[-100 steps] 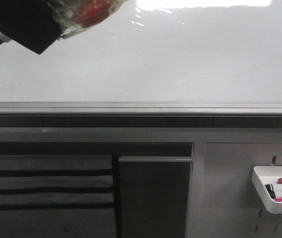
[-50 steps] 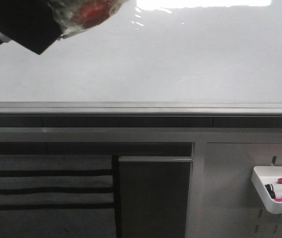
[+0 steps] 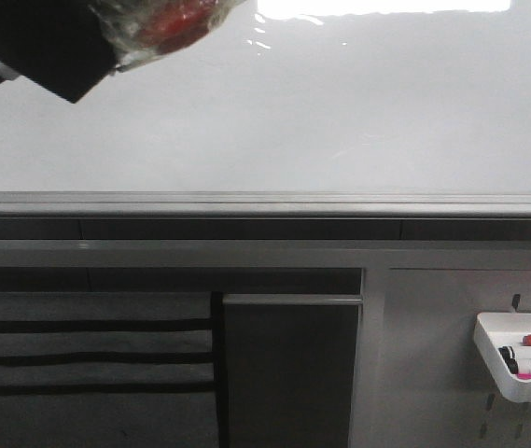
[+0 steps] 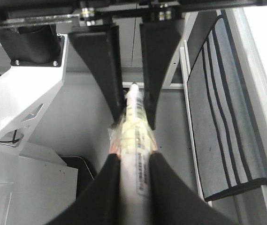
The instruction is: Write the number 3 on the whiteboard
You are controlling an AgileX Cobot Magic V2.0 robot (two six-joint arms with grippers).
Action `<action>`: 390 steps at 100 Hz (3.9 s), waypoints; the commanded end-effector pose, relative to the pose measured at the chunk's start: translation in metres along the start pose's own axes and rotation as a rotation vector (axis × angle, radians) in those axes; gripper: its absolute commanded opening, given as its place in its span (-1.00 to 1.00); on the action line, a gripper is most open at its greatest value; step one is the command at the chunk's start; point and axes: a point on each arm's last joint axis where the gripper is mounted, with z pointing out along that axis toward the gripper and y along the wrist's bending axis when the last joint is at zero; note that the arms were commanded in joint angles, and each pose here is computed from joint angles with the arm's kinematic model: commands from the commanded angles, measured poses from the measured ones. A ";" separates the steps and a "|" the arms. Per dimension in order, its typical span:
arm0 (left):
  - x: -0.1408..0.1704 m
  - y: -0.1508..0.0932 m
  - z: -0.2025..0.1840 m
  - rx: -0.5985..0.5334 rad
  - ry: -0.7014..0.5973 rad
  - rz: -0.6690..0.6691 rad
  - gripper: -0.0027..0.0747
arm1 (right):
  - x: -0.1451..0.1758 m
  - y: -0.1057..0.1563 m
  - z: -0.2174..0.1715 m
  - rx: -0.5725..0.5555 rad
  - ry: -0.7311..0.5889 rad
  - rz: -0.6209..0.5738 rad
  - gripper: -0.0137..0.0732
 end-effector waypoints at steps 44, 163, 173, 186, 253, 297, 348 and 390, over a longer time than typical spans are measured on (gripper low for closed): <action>-0.010 0.004 -0.067 -0.270 -0.159 -0.091 0.16 | -0.006 0.006 -0.058 0.283 0.023 0.062 -0.67; 0.059 -0.018 -0.083 -0.643 -0.309 -0.408 0.16 | 0.016 -0.092 -0.062 0.505 0.033 0.583 -0.67; 0.059 -0.018 -0.083 -0.643 -0.309 -0.408 0.16 | 0.011 -0.115 -0.055 0.508 0.033 0.582 -0.67; 0.059 -0.018 -0.083 -0.643 -0.309 -0.408 0.16 | 0.014 -0.137 -0.043 0.532 0.045 0.576 -0.67; 0.059 -0.018 -0.083 -0.643 -0.309 -0.408 0.16 | 0.059 -0.161 -0.014 0.584 0.106 0.625 -0.67; 0.059 -0.018 -0.083 -0.643 -0.309 -0.408 0.16 | 0.066 -0.148 0.022 0.502 0.057 0.655 -0.67; 0.059 -0.018 -0.083 -0.643 -0.309 -0.408 0.16 | 0.035 -0.039 -0.033 0.293 -0.002 0.448 -0.67; 0.057 -0.017 -0.084 -0.661 -0.340 -0.418 0.16 | 0.036 -0.015 -0.043 0.228 0.041 0.204 -0.67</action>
